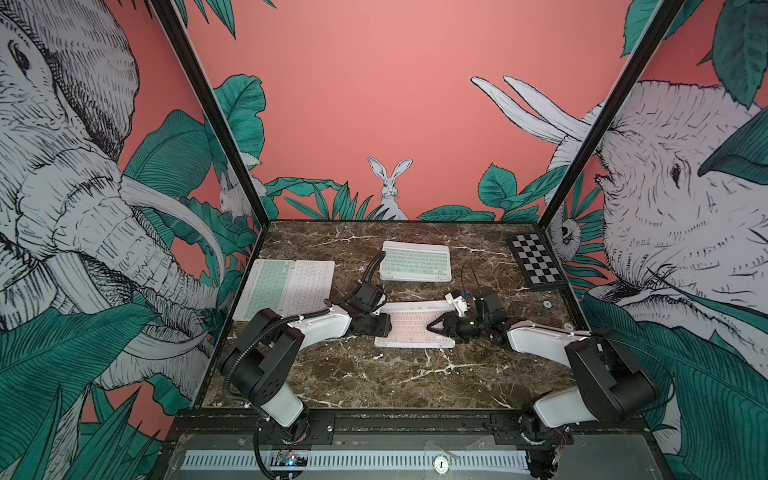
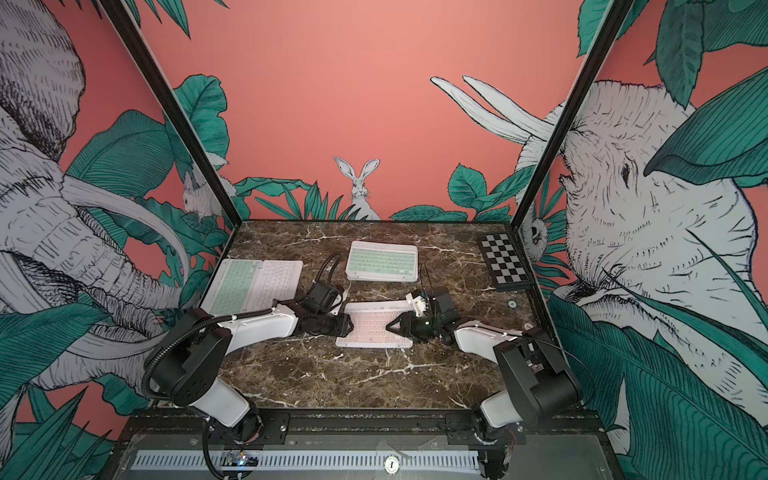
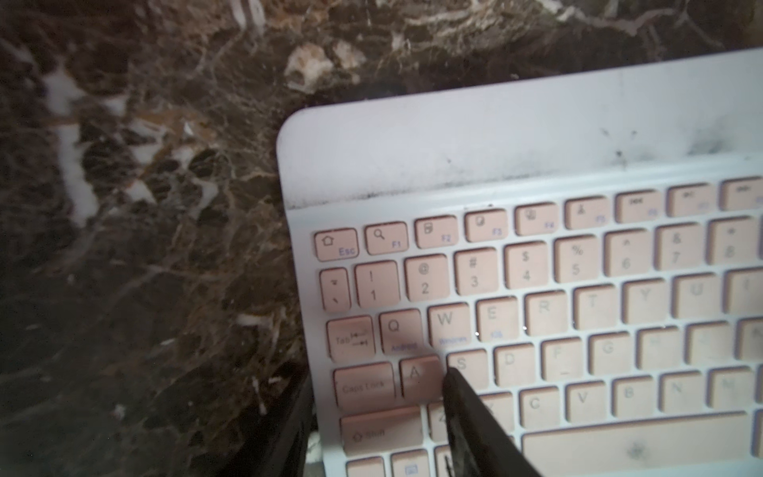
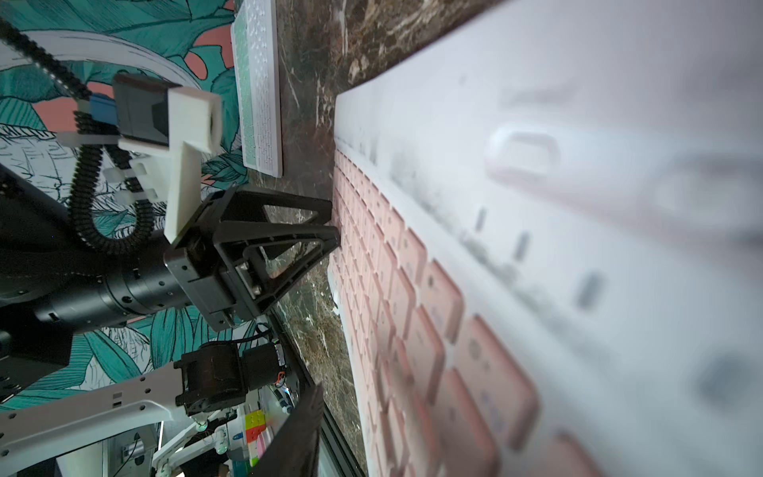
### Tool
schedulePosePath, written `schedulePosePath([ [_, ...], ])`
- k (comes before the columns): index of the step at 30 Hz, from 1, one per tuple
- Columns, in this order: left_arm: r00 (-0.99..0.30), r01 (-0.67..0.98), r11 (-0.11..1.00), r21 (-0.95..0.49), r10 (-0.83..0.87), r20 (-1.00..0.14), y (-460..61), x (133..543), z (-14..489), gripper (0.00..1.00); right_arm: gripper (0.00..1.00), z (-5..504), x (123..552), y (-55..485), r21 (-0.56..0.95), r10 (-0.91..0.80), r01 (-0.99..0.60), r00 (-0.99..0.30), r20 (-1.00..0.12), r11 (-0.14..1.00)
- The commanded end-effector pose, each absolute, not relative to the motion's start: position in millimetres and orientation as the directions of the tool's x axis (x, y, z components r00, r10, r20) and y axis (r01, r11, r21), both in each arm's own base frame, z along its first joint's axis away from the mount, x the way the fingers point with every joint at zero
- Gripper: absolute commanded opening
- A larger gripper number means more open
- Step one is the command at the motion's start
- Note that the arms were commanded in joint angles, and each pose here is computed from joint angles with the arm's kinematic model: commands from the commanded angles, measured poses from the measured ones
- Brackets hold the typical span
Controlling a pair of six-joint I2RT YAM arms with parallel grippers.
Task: Stack the numeric keypads
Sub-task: Pick up the numeric keypad from the center of the board.
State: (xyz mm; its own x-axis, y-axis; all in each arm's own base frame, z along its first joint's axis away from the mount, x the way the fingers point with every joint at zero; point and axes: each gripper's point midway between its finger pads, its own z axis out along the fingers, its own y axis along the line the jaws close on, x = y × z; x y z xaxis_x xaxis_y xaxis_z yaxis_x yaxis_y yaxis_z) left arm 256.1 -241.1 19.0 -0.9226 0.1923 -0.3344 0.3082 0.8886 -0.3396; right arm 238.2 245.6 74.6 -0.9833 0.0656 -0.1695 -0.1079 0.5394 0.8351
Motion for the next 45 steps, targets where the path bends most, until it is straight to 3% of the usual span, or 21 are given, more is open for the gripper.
schedulePosePath([
  [1, -0.964, 0.265, 0.920, -0.289, 0.255, -0.071, -211.7, 196.1, -34.0, 0.53, 0.45, 96.5, 241.0, 248.7, 0.833, 0.021, -0.199, -0.969, -0.245, 0.516],
  [11, -0.969, 0.246, 0.935, -0.254, 0.233, -0.080, -206.2, 200.0, -36.6, 0.53, 0.44, 88.3, 240.3, 228.5, 0.781, 0.022, -0.182, -0.970, -0.243, 0.597],
  [20, -0.971, 0.235, 0.940, -0.246, 0.217, -0.099, -206.6, 205.5, -36.4, 0.53, 0.36, 87.9, 239.8, 209.7, 0.769, 0.064, -0.153, -0.967, -0.245, 0.621],
  [27, -0.972, 0.228, 0.942, -0.248, 0.205, -0.115, -208.2, 209.4, -34.8, 0.53, 0.21, 88.2, 240.3, 205.8, 0.797, 0.100, -0.127, -0.968, -0.228, 0.591],
  [30, -0.972, 0.223, 0.944, -0.244, 0.195, -0.134, -208.5, 213.6, -29.5, 0.53, 0.08, 90.7, 240.7, 207.1, 0.818, 0.113, -0.116, -0.970, -0.216, 0.563],
  [32, -0.970, 0.217, 0.947, -0.236, 0.183, -0.159, -208.0, 218.6, -21.0, 0.52, 0.00, 94.5, 241.7, 207.7, 0.830, 0.121, -0.113, -0.970, -0.212, 0.546],
  [40, -0.925, 0.194, 0.962, -0.193, 0.114, -0.363, -200.3, 251.7, 63.3, 0.54, 0.00, 131.4, 249.1, 216.5, 0.871, 0.124, -0.155, -0.963, -0.238, 0.466],
  [45, -0.906, 0.159, 0.968, -0.195, 0.065, -0.418, -187.0, 265.3, 105.6, 0.55, 0.00, 162.4, 258.4, 223.2, 0.886, 0.124, -0.202, -0.953, -0.276, 0.417],
])
